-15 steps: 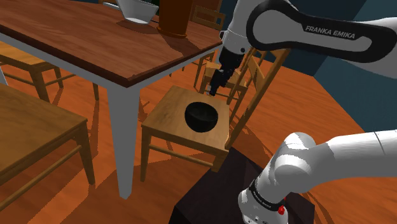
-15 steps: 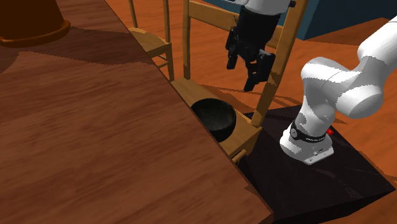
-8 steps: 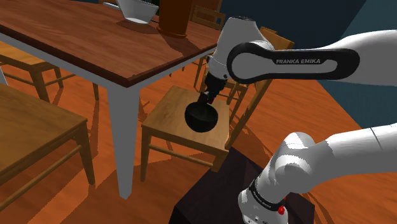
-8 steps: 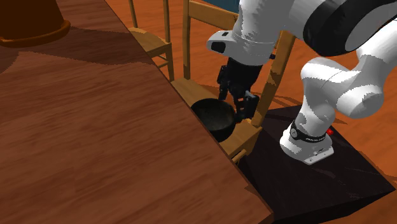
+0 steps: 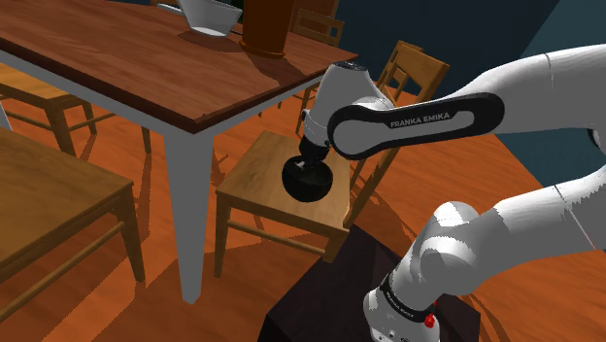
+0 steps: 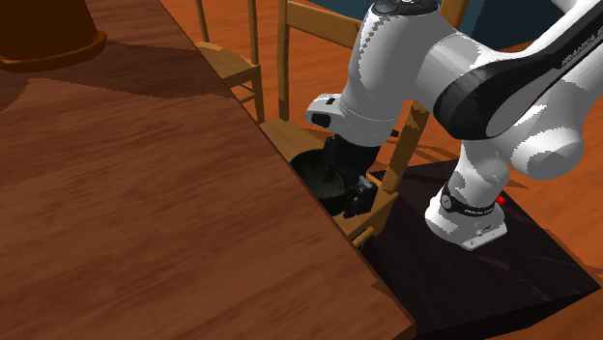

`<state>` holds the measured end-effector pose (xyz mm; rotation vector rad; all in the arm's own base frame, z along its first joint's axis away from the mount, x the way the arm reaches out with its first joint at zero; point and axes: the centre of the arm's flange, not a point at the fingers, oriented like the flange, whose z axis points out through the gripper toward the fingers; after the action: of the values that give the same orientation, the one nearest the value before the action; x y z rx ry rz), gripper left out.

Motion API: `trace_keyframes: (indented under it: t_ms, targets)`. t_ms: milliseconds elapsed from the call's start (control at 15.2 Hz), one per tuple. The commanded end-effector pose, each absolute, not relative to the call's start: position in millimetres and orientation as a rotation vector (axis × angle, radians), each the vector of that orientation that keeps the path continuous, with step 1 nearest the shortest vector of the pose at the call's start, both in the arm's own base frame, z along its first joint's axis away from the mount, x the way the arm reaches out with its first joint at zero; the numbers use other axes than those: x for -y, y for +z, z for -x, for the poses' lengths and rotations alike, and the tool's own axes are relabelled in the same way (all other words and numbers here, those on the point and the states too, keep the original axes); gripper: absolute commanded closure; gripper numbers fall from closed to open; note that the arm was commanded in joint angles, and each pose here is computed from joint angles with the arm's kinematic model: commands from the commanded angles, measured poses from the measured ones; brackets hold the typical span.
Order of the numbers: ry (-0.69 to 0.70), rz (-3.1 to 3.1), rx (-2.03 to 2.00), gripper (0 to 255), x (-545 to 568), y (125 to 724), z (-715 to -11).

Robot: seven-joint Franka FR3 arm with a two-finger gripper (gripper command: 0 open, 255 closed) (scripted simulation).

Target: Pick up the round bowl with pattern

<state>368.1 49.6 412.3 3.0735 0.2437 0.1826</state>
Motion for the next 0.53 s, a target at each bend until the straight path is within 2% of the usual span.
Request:
trace_keyframes:
  t_ms: [0, 264, 330, 462]
  targets:
    - [0.184, -3.073, -0.244, 0, -50.3, 401.2, -367.8]
    - [0.184, -3.073, -0.244, 0, -50.3, 392.9, -367.8]
    - [0.184, -3.073, -0.244, 255, -50.4, 392.9, -367.9]
    - [0.184, -3.073, -0.244, 255, -50.2, 393.1, -368.0]
